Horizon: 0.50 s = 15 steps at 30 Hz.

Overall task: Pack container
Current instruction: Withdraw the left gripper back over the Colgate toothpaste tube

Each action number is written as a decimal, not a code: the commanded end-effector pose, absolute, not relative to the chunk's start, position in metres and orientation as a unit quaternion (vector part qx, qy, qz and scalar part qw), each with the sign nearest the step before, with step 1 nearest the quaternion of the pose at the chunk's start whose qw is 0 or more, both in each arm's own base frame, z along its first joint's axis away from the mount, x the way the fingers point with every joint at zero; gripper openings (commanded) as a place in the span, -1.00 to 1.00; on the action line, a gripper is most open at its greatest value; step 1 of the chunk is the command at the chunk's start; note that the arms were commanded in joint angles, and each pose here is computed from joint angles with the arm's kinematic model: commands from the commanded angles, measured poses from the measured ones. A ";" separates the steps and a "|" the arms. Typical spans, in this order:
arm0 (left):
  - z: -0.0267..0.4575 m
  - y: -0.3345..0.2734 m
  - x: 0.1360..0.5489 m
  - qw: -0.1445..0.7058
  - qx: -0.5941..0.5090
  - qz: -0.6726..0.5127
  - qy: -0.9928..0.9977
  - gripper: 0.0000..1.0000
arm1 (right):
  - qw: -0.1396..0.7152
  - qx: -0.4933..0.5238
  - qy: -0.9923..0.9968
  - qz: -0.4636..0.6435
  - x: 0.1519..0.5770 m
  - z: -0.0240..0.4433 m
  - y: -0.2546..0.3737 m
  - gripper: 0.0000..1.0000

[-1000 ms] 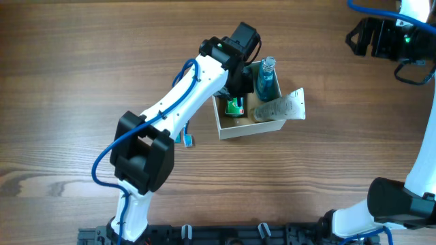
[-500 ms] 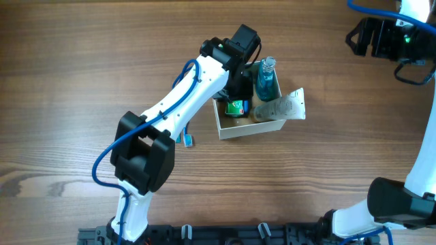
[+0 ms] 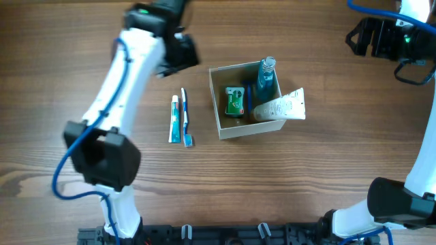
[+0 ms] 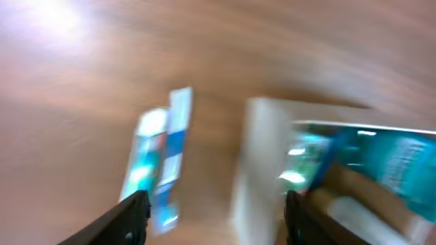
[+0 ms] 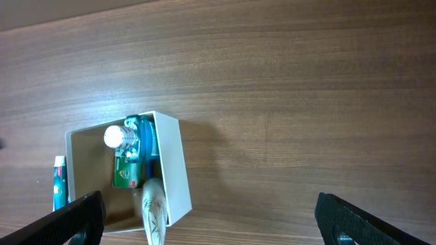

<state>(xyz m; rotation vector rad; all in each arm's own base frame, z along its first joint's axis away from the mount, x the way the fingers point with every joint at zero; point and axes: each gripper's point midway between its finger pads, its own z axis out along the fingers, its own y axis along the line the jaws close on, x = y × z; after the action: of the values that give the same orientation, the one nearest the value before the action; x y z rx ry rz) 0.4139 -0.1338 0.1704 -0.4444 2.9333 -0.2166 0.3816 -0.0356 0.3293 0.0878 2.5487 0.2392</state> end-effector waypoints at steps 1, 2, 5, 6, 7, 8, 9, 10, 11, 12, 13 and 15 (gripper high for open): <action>0.159 -0.101 0.395 0.053 -0.144 -0.016 0.988 0.24 | 0.287 0.029 0.954 0.082 0.383 0.329 -0.037 0.99; 0.152 -0.100 0.391 0.043 -0.143 -0.011 0.989 0.24 | 0.287 0.029 0.954 0.082 0.383 0.329 -0.037 0.99; 0.128 -0.101 0.381 0.020 -0.139 -0.002 0.990 0.23 | 0.287 0.029 0.954 0.082 0.383 0.329 -0.037 0.99; 0.120 -0.102 0.377 0.012 -0.139 0.001 0.990 0.23 | 0.287 0.029 0.954 0.082 0.383 0.329 -0.037 0.99; 0.111 -0.102 0.373 0.004 -0.138 0.002 0.990 0.23 | 0.287 0.029 0.954 0.082 0.383 0.329 -0.037 0.99; 0.104 -0.103 0.370 -0.004 -0.138 0.002 0.990 0.23 | 0.287 0.029 0.954 0.082 0.383 0.329 -0.037 0.99; 0.096 -0.103 0.366 -0.012 -0.138 0.002 0.990 0.23 | 0.287 0.029 0.954 0.082 0.383 0.329 -0.037 0.99; 0.088 -0.102 0.362 -0.020 -0.138 0.003 0.990 0.23 | 0.287 0.029 0.954 0.082 0.383 0.329 -0.037 1.00; 0.081 -0.101 0.358 -0.027 -0.139 0.004 0.990 0.23 | 0.287 0.029 0.954 0.082 0.383 0.329 -0.037 0.99; 0.075 -0.099 0.354 -0.033 -0.140 0.006 0.990 0.23 | 0.287 0.029 0.954 0.082 0.383 0.329 -0.037 0.99; 0.069 -0.098 0.350 -0.040 -0.140 0.008 0.989 0.23 | 0.287 0.029 0.954 0.082 0.383 0.329 -0.037 0.99; 0.058 -0.095 0.343 -0.051 -0.134 0.012 0.990 0.22 | 0.287 0.029 0.954 0.082 0.383 0.329 -0.037 0.99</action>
<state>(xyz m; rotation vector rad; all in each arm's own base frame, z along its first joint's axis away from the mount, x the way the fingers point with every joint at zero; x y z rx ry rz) 0.3568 -0.0995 0.0746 -0.4744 3.1611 0.0240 0.3816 -0.0356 0.3293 0.0878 2.5487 0.2392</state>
